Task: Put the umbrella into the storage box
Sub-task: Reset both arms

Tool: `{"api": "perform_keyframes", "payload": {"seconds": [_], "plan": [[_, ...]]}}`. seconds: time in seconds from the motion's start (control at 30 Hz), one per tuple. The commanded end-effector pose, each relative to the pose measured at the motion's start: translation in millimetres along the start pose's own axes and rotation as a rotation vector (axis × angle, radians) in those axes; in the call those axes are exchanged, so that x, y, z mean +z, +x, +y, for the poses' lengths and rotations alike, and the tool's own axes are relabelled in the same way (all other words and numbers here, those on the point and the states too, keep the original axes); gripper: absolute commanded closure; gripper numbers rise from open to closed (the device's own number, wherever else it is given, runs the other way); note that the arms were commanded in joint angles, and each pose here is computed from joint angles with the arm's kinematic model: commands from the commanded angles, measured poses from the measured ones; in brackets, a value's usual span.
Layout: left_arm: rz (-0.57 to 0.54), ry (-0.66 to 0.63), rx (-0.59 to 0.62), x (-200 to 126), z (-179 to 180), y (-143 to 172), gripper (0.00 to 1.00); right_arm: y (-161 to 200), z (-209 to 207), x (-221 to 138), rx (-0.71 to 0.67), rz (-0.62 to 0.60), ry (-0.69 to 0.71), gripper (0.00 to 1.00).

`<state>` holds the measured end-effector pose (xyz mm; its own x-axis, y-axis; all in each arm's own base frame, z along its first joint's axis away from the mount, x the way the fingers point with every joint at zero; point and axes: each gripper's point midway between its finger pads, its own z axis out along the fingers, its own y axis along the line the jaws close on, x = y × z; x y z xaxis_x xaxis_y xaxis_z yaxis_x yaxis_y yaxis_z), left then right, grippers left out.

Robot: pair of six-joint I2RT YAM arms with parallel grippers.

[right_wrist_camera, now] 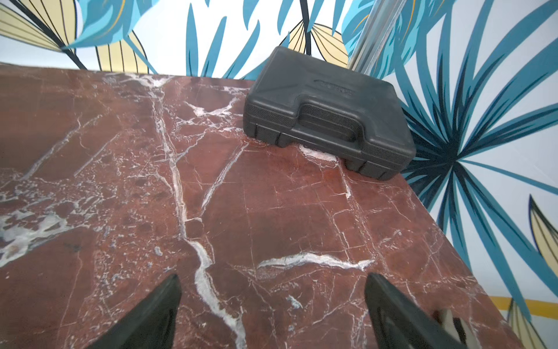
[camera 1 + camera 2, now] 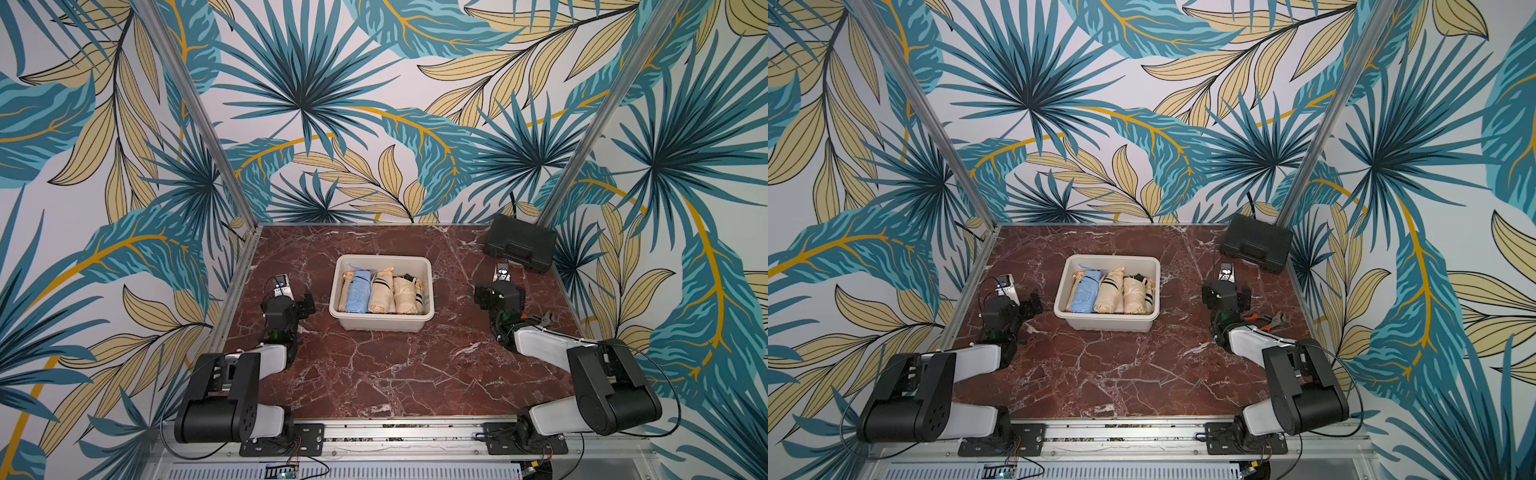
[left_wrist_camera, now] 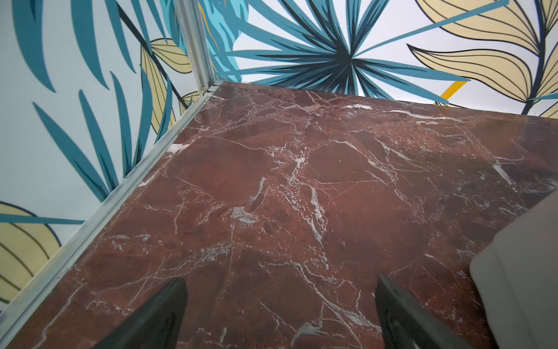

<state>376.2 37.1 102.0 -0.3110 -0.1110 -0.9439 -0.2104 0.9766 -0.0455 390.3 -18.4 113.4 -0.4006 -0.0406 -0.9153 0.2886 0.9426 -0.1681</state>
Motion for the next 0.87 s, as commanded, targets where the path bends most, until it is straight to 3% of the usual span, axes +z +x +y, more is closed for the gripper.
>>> {"api": "perform_keyframes", "payload": {"seconds": [0.0, 0.07, 0.1, 0.17, 0.3, 0.83], "plan": [[-0.154, 0.074, 0.031, 3, -12, -26, 0.0, -10, 4, 0, 0.075, -0.102, -0.101, 0.03], [-0.18, 0.084, 0.042, 7, -14, -24, 0.0, 1, 3, 4, 0.093, -0.11, -0.123, 0.03], [-0.134, 0.071, 0.034, 9, -12, -20, 0.0, -6, 0, 5, 0.108, -0.147, -0.11, 0.01], [-0.08, 0.046, 0.025, 16, -9, -20, 0.0, 1, -4, 8, 0.135, -0.071, -0.108, 0.01], [-0.134, 0.055, 0.032, 15, -10, -23, 0.0, -1, -4, 7, 0.129, -0.085, -0.109, 0.0], [-0.126, 0.049, 0.029, 15, -9, -22, 0.0, -2, -2, 8, 0.12, -0.087, -0.118, 0.01]]}}
